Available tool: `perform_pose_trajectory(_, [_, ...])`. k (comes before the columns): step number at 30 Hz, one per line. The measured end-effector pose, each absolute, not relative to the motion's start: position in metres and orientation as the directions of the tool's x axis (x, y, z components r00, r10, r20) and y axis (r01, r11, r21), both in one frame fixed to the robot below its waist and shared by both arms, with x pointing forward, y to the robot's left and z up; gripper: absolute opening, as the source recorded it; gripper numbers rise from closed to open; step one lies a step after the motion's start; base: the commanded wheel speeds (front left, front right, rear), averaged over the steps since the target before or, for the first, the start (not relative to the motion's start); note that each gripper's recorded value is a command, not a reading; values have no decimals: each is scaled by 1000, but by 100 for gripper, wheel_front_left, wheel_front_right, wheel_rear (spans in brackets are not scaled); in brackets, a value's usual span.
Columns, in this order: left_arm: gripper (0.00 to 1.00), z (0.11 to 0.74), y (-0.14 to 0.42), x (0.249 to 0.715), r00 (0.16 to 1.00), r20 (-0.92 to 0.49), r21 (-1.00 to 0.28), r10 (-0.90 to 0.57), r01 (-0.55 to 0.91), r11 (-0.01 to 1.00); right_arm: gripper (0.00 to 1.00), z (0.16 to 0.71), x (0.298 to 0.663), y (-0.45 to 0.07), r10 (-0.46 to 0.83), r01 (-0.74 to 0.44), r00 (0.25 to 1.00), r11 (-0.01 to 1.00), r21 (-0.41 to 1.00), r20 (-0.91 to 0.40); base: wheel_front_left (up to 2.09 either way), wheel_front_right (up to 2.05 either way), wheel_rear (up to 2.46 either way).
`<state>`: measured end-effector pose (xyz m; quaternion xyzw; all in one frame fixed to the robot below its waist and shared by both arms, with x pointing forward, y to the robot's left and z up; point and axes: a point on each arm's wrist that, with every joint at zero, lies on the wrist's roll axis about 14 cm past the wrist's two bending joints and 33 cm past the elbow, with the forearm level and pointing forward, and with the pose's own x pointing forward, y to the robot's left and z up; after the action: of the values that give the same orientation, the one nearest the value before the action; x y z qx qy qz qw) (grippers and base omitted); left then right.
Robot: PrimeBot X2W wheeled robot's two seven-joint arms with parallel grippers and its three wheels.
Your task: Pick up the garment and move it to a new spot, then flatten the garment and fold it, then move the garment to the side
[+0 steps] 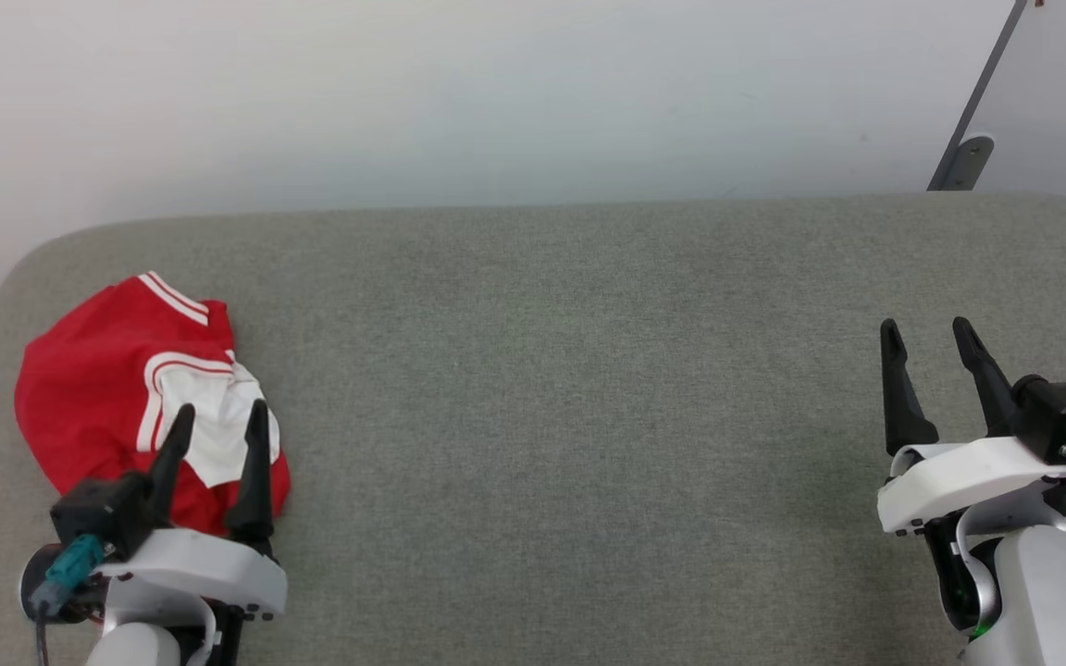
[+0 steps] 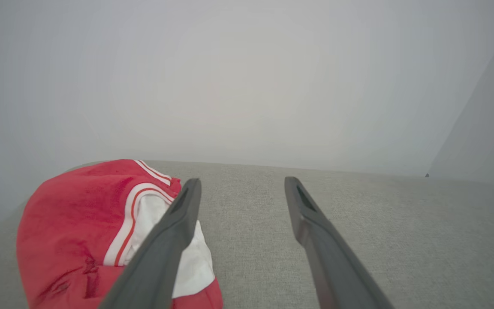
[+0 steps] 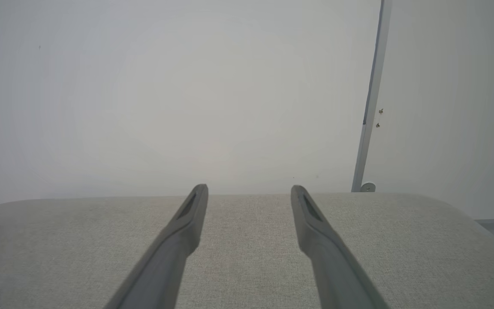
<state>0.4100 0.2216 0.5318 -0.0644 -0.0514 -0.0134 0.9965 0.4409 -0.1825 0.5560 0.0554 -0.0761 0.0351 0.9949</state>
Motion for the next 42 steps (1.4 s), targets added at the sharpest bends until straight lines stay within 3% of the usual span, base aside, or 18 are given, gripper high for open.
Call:
perform_pose_trajectory(30, [100,524,225,410,994,103,4,-28,28,1000,100,558,438,-198,19,-18,982,1000,-10,189,0,0,0])
perform_pose_trajectory(42, [100,528,241,396,992,120,-21,30,-28,999,100,560,450,-180,54,-59,977,998,17,205,0,0,0])
